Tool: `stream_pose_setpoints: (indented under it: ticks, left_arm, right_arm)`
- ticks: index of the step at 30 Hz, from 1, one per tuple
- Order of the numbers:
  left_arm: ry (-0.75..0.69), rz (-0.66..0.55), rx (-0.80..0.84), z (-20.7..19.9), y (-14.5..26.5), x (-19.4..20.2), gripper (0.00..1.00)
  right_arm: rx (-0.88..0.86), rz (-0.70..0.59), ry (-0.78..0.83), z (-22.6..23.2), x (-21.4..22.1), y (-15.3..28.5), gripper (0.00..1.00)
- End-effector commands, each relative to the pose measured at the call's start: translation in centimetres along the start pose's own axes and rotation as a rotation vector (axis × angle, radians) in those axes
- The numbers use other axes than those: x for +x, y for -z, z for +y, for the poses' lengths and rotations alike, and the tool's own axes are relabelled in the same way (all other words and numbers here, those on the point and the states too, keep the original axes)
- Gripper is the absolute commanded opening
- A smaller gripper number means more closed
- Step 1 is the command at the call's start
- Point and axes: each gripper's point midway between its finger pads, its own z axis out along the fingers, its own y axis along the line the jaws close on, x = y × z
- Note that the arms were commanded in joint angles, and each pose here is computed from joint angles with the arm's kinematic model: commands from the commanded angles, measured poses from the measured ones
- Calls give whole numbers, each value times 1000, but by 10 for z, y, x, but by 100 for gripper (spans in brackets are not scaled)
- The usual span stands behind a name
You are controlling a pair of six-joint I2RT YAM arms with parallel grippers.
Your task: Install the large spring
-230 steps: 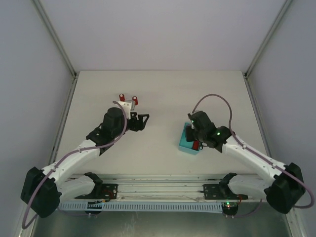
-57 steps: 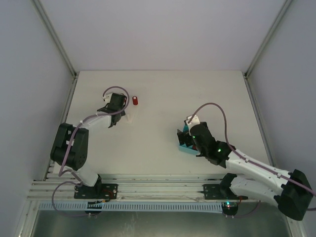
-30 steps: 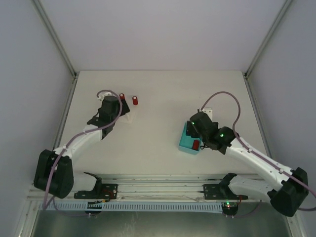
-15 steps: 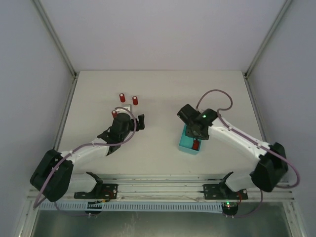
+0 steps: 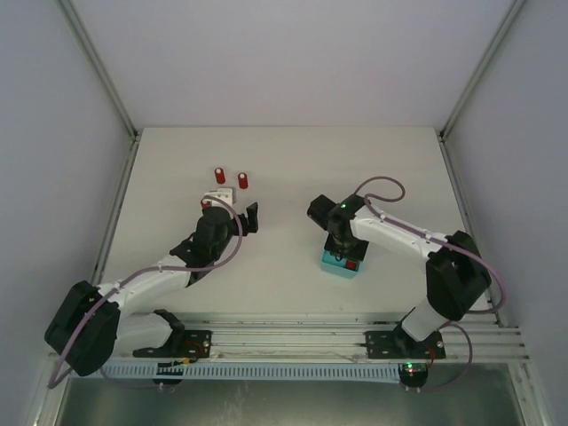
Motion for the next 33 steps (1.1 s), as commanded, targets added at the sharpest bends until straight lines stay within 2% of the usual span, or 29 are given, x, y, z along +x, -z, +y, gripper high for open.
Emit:
stream_pose_setpoints:
  ticks: [1, 9, 18, 29, 33]
  left_arm:
    - [-18, -42, -16, 2, 6, -6, 99]
    - [-46, -2, -66, 7, -3, 0, 99]
    - [-60, 3, -122, 16, -5, 0, 99]
    - [-64, -2, -141, 19, -5, -1, 99]
    - [-61, -6, -147, 20, -4, -1, 99]
  right_arm:
    - [64, 40, -42, -7, 11, -22, 35]
    - [27, 104, -109, -5, 22, -55, 38]
    - [-49, 141, -82, 20, 25, -86, 41]
    - [-105, 0, -13, 18, 2, -74, 20]
    - [-147, -59, 14, 17, -7, -61, 17]
